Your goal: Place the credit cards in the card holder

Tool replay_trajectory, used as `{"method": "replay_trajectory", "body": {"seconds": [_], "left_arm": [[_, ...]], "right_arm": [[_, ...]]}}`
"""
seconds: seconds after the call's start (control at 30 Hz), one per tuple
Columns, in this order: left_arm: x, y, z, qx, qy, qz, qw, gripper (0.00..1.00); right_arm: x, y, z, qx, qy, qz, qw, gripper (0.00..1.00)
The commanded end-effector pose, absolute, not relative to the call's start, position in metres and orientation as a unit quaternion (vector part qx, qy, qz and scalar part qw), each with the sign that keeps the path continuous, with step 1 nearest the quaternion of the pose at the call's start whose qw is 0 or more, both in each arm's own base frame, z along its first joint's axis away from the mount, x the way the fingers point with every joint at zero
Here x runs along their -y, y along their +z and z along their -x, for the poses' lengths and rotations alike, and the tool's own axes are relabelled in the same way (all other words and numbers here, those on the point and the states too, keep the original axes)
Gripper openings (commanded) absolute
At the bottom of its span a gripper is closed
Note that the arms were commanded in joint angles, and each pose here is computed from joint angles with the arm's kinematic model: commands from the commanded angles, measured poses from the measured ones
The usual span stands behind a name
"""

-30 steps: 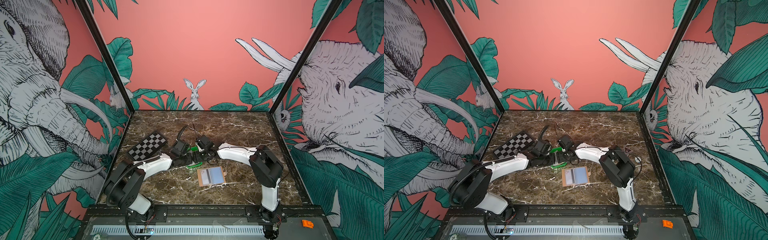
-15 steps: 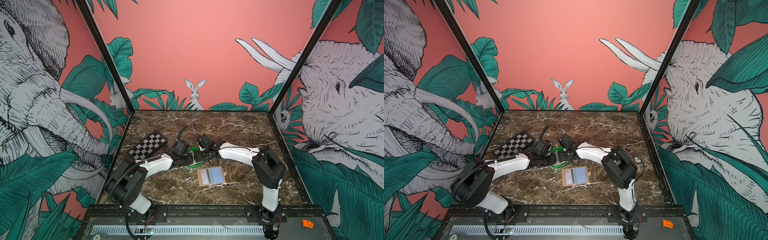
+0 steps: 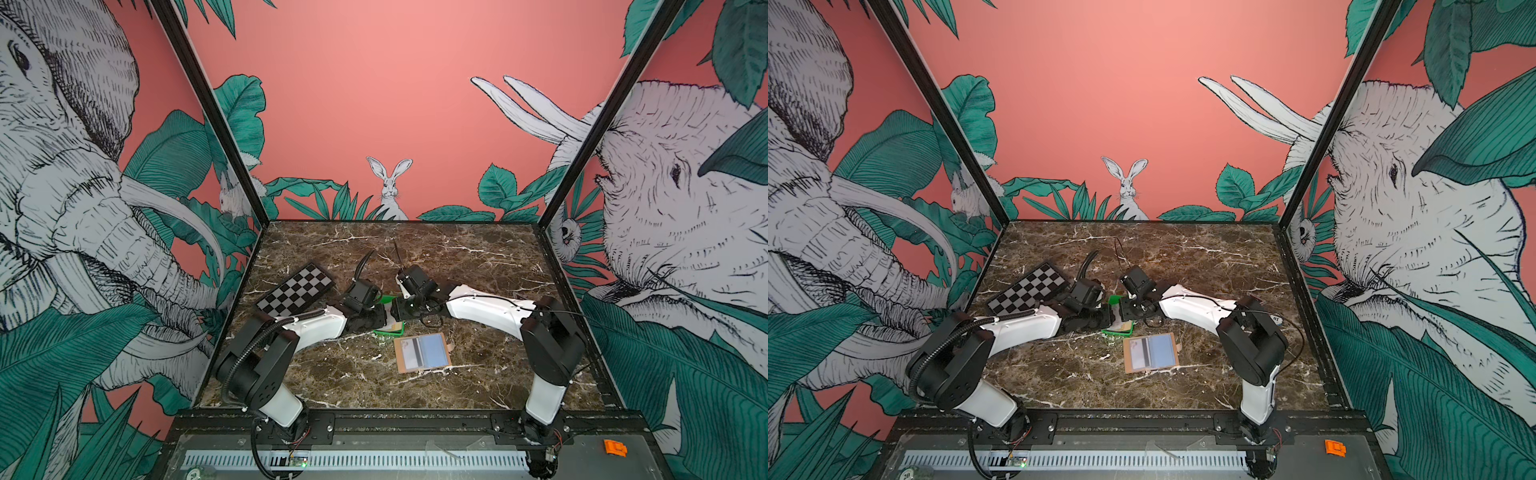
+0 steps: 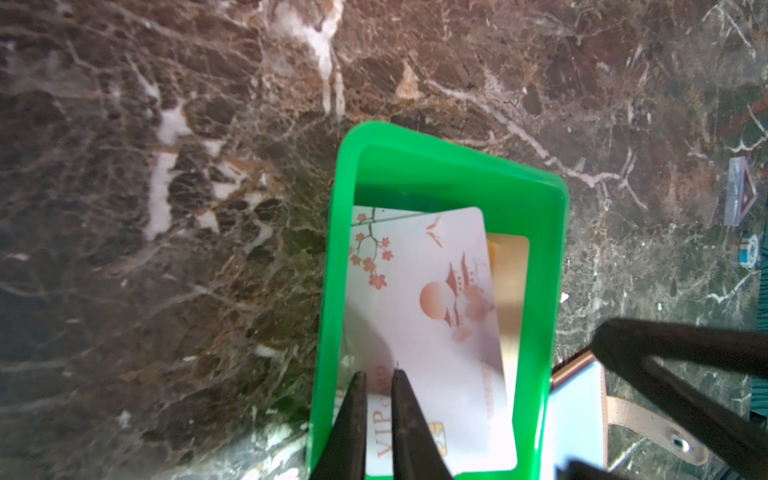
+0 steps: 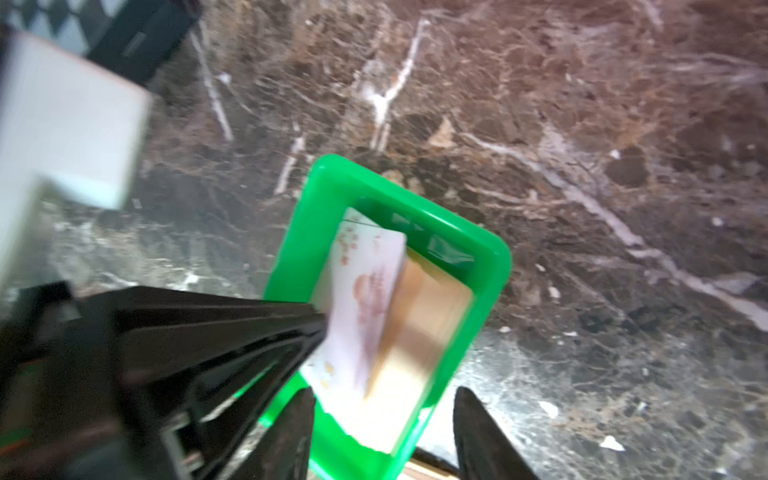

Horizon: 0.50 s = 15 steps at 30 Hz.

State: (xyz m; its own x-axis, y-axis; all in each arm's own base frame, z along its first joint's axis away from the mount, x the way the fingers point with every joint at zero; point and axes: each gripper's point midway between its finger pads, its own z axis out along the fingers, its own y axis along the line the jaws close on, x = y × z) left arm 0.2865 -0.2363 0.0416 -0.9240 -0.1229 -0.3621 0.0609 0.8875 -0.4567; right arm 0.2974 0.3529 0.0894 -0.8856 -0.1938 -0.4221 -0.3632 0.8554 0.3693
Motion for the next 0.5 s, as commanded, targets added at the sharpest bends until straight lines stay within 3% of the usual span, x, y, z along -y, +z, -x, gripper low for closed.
{"method": "replay_trajectory", "body": {"seconds": [0.0,0.47], "left_arm": [[0.226,0.026,-0.275,-0.961,-0.219,0.025,0.169,0.15],[0.227,0.027,-0.274,-0.958,-0.227,0.029,0.17,0.15]], "right_arm": [[-0.366,0.101,-0.297,-0.936,0.273,0.128,0.183,0.43],[-0.358,0.069,-0.301,-0.959,0.236,0.058,0.142,0.19]]}}
